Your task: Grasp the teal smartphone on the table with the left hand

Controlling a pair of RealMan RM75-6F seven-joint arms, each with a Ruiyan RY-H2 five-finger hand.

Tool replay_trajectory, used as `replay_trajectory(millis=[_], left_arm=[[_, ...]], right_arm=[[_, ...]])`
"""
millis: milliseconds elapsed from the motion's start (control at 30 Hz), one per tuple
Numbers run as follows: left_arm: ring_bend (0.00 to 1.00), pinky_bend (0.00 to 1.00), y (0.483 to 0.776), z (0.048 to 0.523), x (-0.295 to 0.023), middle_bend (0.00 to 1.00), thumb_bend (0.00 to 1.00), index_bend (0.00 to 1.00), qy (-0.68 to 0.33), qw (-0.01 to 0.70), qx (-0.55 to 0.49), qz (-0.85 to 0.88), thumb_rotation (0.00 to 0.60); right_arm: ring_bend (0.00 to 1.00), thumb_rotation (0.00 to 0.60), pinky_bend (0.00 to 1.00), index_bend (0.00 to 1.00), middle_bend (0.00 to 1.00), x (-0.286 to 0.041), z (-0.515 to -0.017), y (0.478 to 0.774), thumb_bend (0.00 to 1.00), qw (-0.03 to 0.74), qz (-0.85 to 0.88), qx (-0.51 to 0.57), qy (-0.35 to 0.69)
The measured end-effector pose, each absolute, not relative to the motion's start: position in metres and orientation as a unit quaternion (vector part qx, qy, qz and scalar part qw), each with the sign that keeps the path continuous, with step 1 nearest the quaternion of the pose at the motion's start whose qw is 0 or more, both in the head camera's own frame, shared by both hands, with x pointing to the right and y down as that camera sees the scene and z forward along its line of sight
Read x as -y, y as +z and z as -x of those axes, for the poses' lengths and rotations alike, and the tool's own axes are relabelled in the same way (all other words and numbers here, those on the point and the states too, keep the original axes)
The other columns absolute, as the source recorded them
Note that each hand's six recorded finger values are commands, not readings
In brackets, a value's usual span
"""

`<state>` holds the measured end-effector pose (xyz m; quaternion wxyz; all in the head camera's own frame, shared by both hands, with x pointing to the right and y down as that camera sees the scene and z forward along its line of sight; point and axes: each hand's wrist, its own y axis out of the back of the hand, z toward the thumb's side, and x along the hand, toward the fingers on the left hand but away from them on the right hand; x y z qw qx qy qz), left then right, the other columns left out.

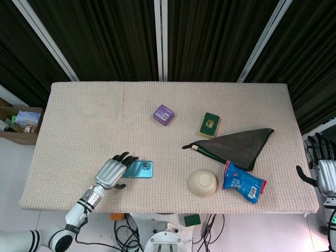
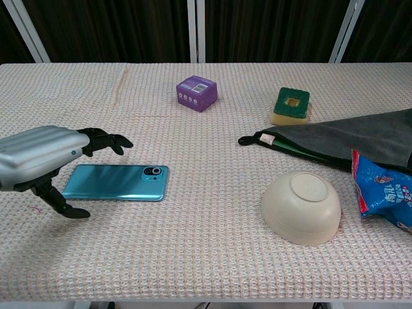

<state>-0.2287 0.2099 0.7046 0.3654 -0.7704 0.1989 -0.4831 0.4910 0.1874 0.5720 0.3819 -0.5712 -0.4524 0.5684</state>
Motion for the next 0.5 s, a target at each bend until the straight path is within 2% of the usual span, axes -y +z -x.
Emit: replay_trajectory(millis=[300,500], left_arm=[[0.18,0.36,0.6958,0.2208,-0.2084,0.31,0.07,0.19,-0.463,0.379,-0.220,0.771,0.600],[0.18,0.36,0.7030,0.2188,-0.2142,0.32,0.08,0.20,-0.465,0.371,-0.207,0.777,0.600]], right_arm=[[0.00,0.600,0.00,0.00,0.00,-0.1890,-0.4935,0.5735,0.30,0.379,0.571,0.452,0.571],[0.00,0.600,0.00,0.00,0.00,-0.1913,-0.4955,0.5749,0.30,0.377,0.571,0.452,0.572]])
